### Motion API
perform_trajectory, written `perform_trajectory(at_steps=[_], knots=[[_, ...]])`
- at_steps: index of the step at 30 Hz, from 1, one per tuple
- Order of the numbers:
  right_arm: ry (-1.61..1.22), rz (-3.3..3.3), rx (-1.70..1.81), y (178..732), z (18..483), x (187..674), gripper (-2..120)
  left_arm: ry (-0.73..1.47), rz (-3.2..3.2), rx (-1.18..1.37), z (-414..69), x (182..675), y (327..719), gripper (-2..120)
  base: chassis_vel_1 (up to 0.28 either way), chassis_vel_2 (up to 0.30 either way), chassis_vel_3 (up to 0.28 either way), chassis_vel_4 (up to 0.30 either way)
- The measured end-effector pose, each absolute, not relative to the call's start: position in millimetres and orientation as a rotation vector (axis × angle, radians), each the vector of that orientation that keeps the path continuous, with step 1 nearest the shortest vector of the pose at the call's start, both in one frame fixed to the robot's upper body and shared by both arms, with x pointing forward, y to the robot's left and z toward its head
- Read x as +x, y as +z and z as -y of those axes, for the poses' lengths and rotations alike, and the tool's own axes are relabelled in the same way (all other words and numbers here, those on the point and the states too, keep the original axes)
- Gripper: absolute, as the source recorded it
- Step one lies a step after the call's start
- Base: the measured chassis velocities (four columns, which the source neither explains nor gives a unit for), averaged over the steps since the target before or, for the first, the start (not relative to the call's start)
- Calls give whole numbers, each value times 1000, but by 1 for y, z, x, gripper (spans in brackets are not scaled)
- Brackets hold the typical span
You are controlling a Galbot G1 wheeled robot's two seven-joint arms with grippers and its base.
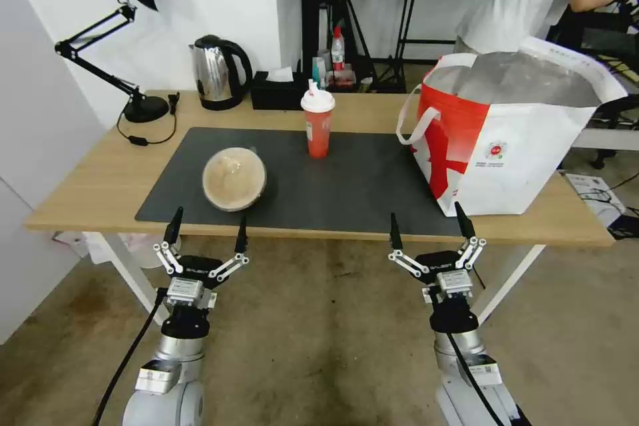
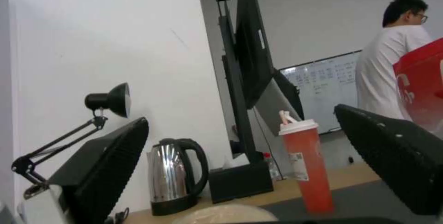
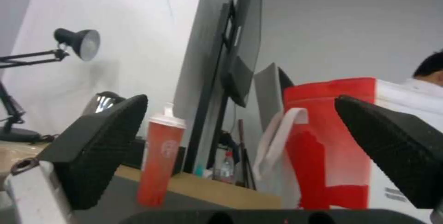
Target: Pick up the trash from the table and place it into the takeout bag.
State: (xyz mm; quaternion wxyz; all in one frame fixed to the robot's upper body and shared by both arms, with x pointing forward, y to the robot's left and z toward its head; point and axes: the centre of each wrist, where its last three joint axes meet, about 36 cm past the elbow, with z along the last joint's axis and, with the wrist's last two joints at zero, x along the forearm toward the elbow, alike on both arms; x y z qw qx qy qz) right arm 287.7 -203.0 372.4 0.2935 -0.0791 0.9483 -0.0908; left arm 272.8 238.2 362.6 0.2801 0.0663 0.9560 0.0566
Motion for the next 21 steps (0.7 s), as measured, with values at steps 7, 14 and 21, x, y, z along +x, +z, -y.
perform_trajectory(at_steps=[7, 14, 21], knots=[[-225, -2528, -259, 390, 202, 299, 100, 155, -2561, 178, -238, 270, 364, 100, 0, 0, 0, 0], [-196, -2541, -319, 410, 199, 320, 100, 160, -2552, 177, -239, 266, 364, 100, 0, 0, 0, 0], [-132, -2625, -422, 418, 198, 340, 100, 160, -2548, 183, -237, 261, 364, 100, 0, 0, 0, 0]])
